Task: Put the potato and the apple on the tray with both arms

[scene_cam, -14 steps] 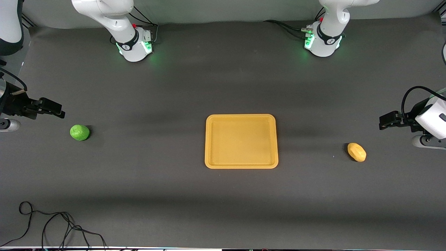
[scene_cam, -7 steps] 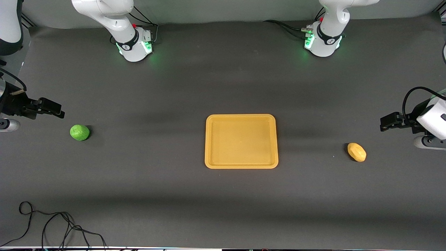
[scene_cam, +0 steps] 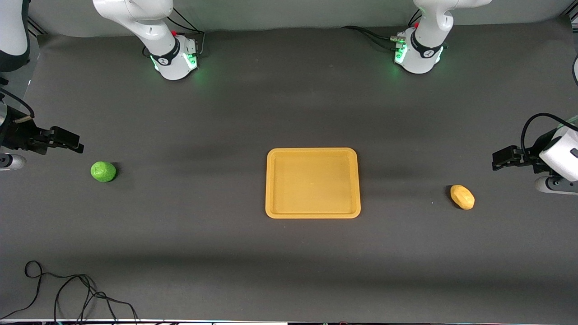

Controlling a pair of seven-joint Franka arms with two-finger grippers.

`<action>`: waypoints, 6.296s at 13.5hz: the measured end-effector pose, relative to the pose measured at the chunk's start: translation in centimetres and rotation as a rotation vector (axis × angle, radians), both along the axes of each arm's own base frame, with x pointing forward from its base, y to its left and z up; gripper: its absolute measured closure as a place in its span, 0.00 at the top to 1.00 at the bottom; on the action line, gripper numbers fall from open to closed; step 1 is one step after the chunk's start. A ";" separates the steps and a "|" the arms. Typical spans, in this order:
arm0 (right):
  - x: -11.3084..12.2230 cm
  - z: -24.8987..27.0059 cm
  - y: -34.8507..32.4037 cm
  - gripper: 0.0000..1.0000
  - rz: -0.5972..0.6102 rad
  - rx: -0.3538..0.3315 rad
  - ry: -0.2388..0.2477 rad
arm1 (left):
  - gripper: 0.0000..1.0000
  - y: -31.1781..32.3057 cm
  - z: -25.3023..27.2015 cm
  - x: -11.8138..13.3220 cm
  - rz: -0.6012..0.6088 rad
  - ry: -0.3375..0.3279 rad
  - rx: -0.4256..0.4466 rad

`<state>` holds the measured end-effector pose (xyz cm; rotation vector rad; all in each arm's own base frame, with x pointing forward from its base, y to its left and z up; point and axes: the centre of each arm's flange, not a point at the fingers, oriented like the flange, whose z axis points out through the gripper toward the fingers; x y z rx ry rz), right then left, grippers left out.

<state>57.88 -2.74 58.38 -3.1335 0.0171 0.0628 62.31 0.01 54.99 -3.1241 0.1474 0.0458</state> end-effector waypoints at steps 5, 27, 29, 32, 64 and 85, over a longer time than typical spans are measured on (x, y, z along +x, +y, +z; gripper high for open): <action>0.0 0.0 -0.2 1.00 -0.003 0.000 0.000 | 1.00 0.0 0.0 0.0 0.000 0.000 0.000; 1.8 -6.4 0.7 1.00 0.011 -0.001 0.013 | 1.00 -0.2 -0.2 0.0 0.000 0.004 0.000; 1.7 -5.8 0.6 1.00 0.010 -0.001 0.004 | 1.00 -0.2 -0.2 0.0 0.000 0.004 0.000; 0.9 -4.0 0.6 1.00 0.009 -0.001 -0.026 | 1.00 -0.2 -0.2 0.0 0.001 0.005 0.000; -2.1 -2.0 -2.5 1.00 0.021 0.001 -0.027 | 0.97 0.3 -0.4 0.6 -0.010 -0.024 0.002; -2.0 -1.8 -2.4 1.00 0.022 0.000 -0.031 | 0.94 9.6 -20.3 -0.3 -0.034 0.091 0.011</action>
